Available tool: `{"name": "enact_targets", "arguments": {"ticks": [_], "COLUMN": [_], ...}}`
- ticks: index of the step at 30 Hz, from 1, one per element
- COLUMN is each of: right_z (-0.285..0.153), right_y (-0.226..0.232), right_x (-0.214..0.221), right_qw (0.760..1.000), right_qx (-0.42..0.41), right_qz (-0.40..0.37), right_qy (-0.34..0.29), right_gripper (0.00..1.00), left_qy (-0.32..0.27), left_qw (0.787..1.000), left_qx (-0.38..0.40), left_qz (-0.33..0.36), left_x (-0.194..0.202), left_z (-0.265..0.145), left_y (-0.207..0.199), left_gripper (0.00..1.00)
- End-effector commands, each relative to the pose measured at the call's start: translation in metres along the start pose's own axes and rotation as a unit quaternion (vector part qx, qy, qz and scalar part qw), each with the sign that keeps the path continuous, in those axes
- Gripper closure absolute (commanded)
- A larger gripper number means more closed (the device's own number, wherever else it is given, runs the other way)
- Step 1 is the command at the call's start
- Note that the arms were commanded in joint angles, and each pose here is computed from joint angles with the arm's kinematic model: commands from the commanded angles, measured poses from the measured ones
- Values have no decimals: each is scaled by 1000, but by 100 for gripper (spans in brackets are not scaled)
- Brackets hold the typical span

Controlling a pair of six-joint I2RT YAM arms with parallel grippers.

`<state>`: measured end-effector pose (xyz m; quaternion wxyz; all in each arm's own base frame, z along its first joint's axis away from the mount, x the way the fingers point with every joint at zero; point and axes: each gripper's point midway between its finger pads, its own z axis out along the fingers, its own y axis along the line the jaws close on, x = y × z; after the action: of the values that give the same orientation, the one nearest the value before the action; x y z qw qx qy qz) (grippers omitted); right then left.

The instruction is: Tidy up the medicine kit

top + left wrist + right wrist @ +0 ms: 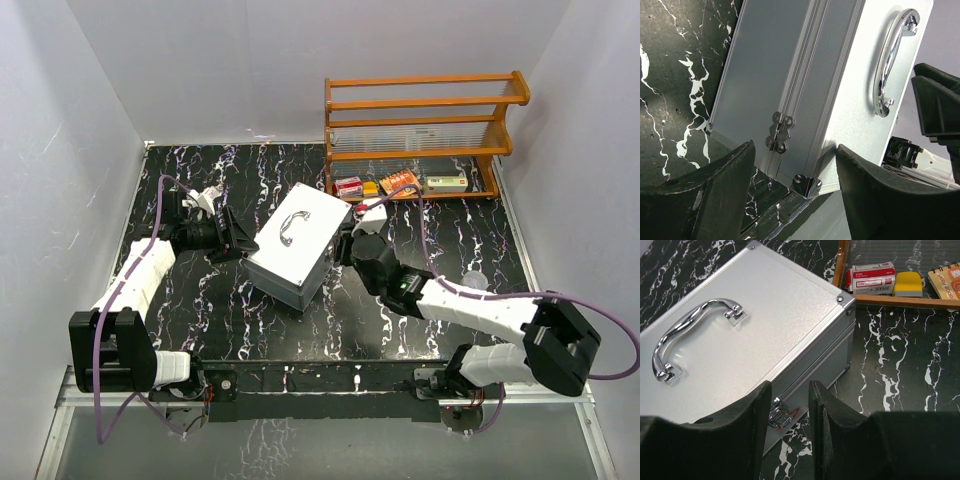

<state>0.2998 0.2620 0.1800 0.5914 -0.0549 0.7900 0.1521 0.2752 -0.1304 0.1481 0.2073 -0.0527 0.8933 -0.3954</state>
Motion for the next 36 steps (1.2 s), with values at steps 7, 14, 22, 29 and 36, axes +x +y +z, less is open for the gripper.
{"name": "enact_targets", "arguments": {"ticks": [7,14,22,29,36], "right_z": [-18,-9,20,32,35], "right_y": [-36,-35,-5,17,32], "right_x": [12,47,47,37,29], "right_qw": [987,975,966,965,958], "right_qx": [77,80,62,17,-24], "right_qz": [126,150,167,195,230], "right_qy": [57,147,189,176,171], "right_gripper": [65,77,91,95,98], "left_qy": [-4,-6,5,8,12], "left_qw": [1000,1000,1000,1000,999], "left_qx": [6,16,11,21,35], "left_qz": [6,7,-6,0,-3], "left_x": [-11,-20,-17,-12,-6], "left_z": [-6,-5,0,5,8], "left_y": [-13,-18,-11,-12,-15], "left_gripper": [31,27,36,42,45]}}
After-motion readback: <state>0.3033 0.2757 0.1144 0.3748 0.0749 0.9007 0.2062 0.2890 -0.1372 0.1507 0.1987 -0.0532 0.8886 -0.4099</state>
